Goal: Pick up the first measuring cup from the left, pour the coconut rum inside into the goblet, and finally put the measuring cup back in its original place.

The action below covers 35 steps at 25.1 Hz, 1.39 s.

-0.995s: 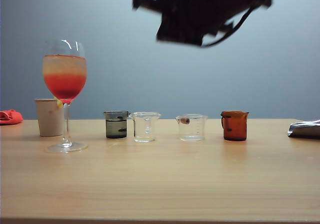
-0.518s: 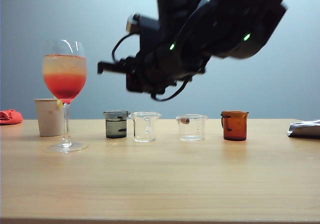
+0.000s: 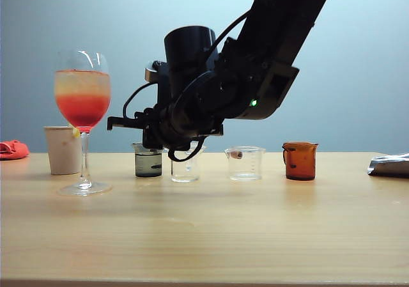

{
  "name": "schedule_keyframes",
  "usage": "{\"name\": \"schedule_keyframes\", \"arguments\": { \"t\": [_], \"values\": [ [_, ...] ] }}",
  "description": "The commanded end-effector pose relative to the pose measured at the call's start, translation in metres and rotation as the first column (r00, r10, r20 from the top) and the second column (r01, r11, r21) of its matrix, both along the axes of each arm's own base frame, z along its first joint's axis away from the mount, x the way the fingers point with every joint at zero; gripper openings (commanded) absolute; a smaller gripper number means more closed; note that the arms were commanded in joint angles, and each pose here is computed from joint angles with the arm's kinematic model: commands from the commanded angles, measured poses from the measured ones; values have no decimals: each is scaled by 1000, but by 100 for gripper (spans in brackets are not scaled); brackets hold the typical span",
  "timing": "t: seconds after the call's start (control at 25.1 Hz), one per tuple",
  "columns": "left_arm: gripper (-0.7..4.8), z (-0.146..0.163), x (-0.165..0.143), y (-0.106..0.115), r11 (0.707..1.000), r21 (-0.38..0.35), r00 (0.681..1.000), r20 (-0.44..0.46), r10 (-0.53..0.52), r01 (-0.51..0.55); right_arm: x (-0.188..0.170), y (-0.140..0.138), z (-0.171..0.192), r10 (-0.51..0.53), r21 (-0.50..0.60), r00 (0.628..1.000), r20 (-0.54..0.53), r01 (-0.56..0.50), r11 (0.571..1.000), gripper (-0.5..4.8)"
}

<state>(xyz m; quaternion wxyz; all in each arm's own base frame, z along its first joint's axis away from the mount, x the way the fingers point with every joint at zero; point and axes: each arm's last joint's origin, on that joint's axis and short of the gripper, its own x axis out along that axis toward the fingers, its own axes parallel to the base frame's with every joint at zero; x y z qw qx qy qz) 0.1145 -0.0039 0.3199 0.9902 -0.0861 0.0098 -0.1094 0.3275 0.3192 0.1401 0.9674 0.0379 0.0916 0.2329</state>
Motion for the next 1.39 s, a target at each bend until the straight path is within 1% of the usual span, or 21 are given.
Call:
{"name": "schedule_keyframes", "arguments": {
  "t": [0.04, 0.2, 0.44, 0.68, 0.84, 1.39],
  "values": [
    [-5, 3, -1, 0, 1000, 2, 1000, 23, -4, 4, 1, 1, -3, -39, 11, 999, -7, 39, 999, -3],
    [-5, 3, -1, 0, 1000, 2, 1000, 22, -4, 4, 4, 0, -13, -66, -18, 997, -34, 65, 998, -3],
    [-5, 3, -1, 0, 1000, 1, 1000, 23, -4, 4, 12, -7, -23, -97, -35, 994, -47, 95, 995, -4],
    [-5, 3, 0, 0, 1000, 2, 1000, 18, -4, 4, 21, -19, -26, -129, -51, 990, -61, 126, 991, -3],
    [-5, 3, 1, 0, 1000, 2, 1000, 17, -4, 4, 32, -32, -27, -169, -53, 984, -60, 166, 985, -4],
    [-5, 3, 1, 0, 1000, 2, 1000, 16, -4, 4, 50, -56, -27, -235, -57, 970, -57, 232, 971, -3]
  ]
}}
